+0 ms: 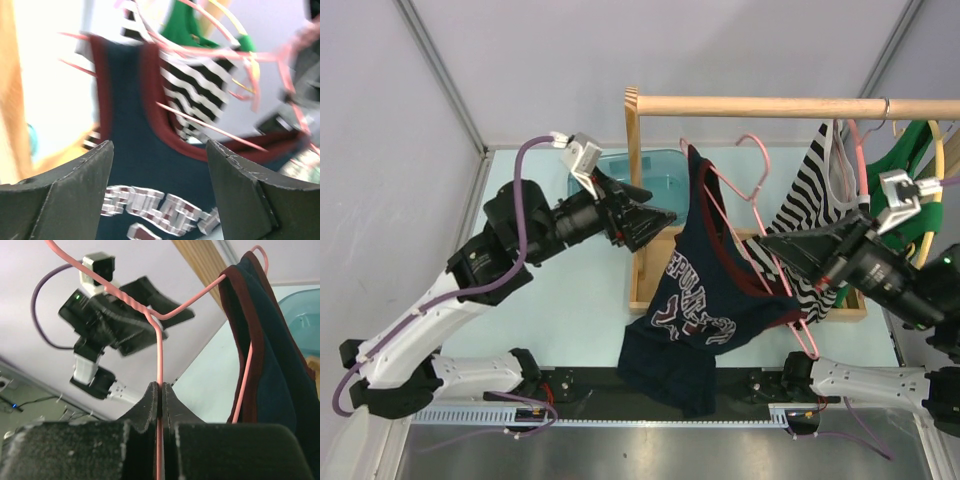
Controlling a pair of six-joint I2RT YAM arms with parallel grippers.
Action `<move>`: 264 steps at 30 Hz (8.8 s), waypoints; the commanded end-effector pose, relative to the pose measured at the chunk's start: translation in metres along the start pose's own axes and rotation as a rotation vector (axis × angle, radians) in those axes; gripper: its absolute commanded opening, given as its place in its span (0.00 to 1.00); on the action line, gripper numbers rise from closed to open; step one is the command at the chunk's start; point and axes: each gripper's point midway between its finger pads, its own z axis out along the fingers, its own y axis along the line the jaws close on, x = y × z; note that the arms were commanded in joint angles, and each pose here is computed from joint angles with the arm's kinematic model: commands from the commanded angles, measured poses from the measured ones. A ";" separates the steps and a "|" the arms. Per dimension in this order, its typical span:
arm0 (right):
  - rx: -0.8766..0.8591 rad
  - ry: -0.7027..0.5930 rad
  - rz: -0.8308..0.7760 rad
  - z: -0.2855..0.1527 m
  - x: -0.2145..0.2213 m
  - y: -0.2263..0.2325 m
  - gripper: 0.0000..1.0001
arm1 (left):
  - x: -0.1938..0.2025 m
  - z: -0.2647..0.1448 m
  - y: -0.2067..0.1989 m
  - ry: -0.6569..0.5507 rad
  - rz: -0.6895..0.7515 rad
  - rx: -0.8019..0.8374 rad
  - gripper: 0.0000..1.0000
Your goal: Remove the tank top from the hanger
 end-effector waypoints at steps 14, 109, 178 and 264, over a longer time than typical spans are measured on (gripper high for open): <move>-0.170 0.042 0.037 -0.046 0.015 0.010 0.00 | -0.001 0.058 -0.002 -0.024 0.187 -0.246 0.83; 0.091 -0.107 0.270 0.019 -0.006 -0.023 0.00 | 0.129 0.036 -0.147 0.254 0.323 0.442 0.88; 0.344 -0.334 0.197 0.071 -0.032 -0.077 0.00 | 0.116 -0.098 0.084 0.339 0.053 -0.356 0.00; 0.346 -0.145 0.133 0.042 0.025 -0.100 0.37 | 0.385 -0.096 0.200 0.470 -0.377 -0.944 0.99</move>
